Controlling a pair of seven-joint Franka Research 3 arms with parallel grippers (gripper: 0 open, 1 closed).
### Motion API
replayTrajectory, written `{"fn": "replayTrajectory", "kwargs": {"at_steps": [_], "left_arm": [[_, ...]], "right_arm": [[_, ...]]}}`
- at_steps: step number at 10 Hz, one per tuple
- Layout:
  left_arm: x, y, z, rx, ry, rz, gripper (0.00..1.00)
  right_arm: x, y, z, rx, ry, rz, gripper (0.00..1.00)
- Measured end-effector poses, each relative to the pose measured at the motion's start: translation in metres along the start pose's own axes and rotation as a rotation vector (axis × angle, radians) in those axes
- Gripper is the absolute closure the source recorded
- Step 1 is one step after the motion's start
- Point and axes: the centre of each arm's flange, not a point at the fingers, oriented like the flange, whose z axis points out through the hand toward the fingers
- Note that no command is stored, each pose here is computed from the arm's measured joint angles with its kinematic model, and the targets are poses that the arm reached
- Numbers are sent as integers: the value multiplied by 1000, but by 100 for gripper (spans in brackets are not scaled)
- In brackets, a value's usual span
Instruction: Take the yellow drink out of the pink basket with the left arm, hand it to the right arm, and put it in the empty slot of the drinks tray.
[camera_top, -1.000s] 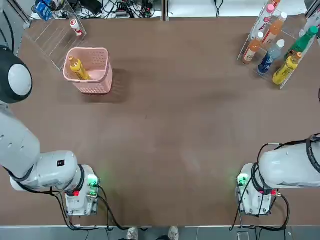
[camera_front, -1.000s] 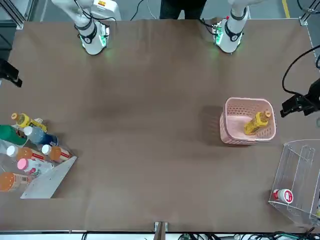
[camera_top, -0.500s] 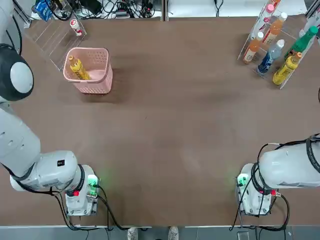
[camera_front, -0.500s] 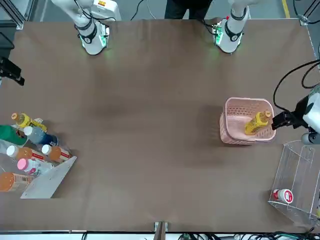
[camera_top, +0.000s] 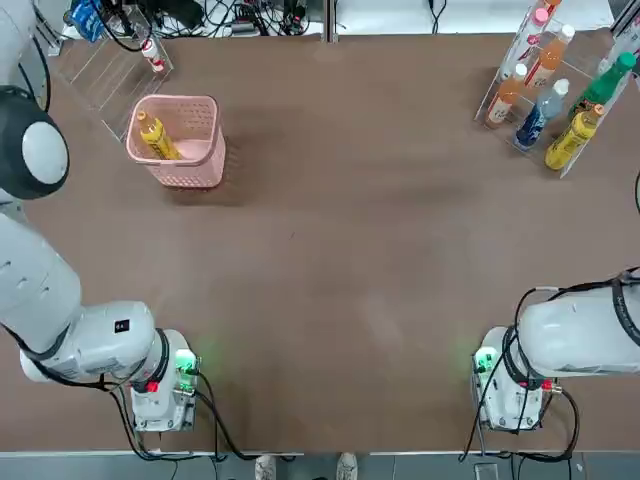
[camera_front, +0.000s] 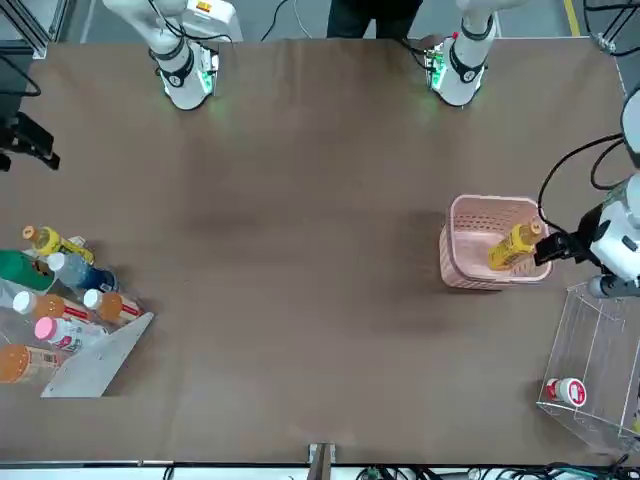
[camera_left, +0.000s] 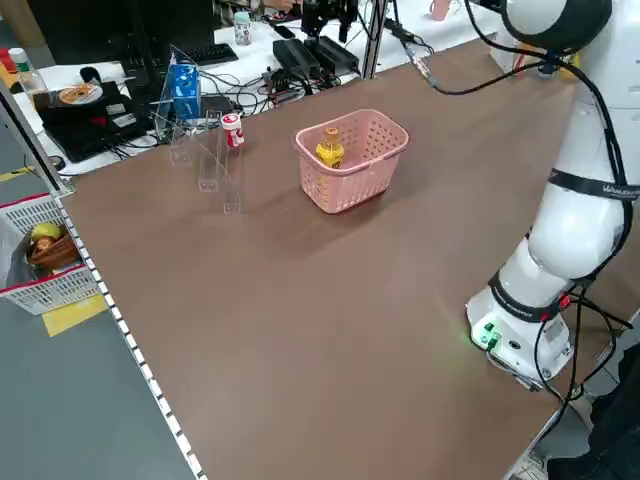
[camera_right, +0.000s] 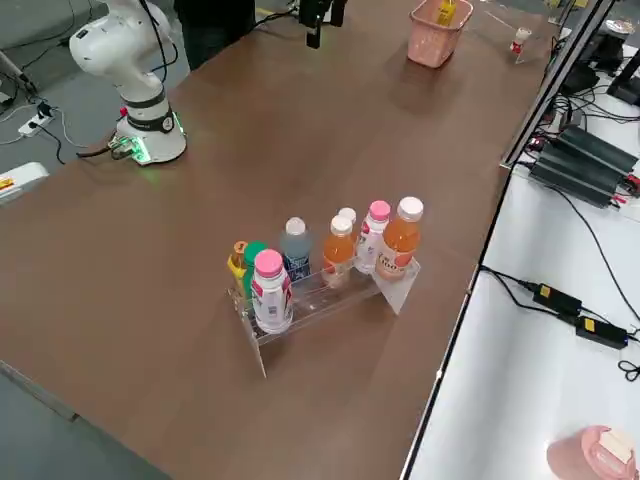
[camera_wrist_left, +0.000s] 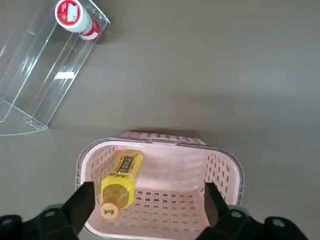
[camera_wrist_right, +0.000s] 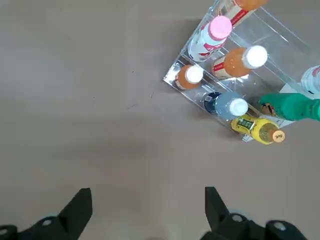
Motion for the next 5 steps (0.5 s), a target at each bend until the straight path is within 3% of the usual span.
{"fn": "replayTrajectory", "kwargs": {"at_steps": [5], "left_arm": [[-9, -6, 58, 5, -52, -9, 3]], "right_arm": [[-6, 1, -16, 0, 29, 2, 0]]}}
